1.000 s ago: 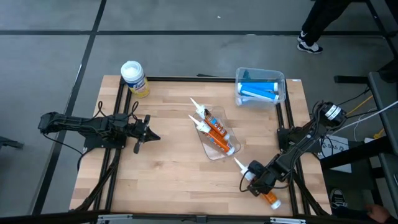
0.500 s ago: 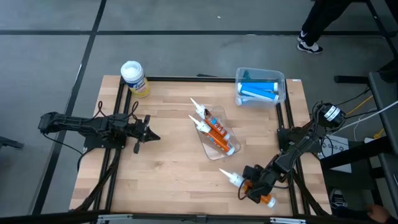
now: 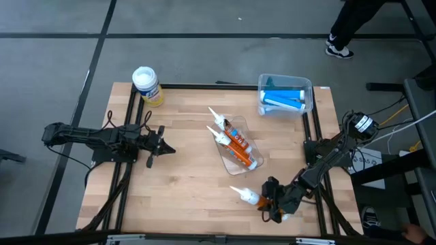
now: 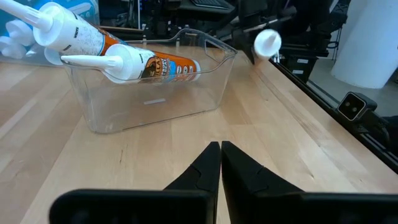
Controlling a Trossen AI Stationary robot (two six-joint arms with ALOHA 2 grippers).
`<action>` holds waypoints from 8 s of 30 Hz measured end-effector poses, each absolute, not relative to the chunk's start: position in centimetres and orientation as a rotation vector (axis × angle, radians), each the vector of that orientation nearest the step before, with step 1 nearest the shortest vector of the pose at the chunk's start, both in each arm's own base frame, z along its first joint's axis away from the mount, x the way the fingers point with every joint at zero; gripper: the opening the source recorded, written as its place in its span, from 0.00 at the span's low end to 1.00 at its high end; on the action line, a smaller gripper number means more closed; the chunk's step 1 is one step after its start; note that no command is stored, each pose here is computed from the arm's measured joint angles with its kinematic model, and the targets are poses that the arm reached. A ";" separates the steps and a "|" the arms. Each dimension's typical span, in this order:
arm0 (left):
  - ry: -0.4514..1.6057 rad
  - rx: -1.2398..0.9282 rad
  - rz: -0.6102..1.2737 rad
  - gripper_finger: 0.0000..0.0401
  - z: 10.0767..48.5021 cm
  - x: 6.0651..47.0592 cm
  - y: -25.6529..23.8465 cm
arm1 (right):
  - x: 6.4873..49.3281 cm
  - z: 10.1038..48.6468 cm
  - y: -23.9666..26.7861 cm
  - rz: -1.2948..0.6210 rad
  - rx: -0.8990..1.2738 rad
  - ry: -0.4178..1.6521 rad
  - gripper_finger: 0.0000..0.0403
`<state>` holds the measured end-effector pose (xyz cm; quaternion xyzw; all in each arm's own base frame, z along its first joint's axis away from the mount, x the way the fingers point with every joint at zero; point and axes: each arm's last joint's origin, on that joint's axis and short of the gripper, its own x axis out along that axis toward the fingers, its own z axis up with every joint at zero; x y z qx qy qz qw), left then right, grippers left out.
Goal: Pick & place silicon tubes, Sealant and Lysol wipes
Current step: Put the orange sealant into the transparent bin, then return to Home Position
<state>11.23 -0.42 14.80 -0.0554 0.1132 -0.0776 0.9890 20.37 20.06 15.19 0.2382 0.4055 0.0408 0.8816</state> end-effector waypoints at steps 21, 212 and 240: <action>0.227 -0.111 -0.156 0.02 14.8 11.2 -0.4 | 23.9 18.8 19.0 -0.007 0.280 0.302 0.51; 0.227 -0.111 -0.156 0.03 14.8 11.2 -0.4 | 35.8 21.7 3.4 -0.756 0.260 0.922 0.76; 0.226 -0.111 -0.156 0.02 14.8 11.2 -0.4 | 29.1 32.6 11.5 -0.206 0.286 0.681 0.82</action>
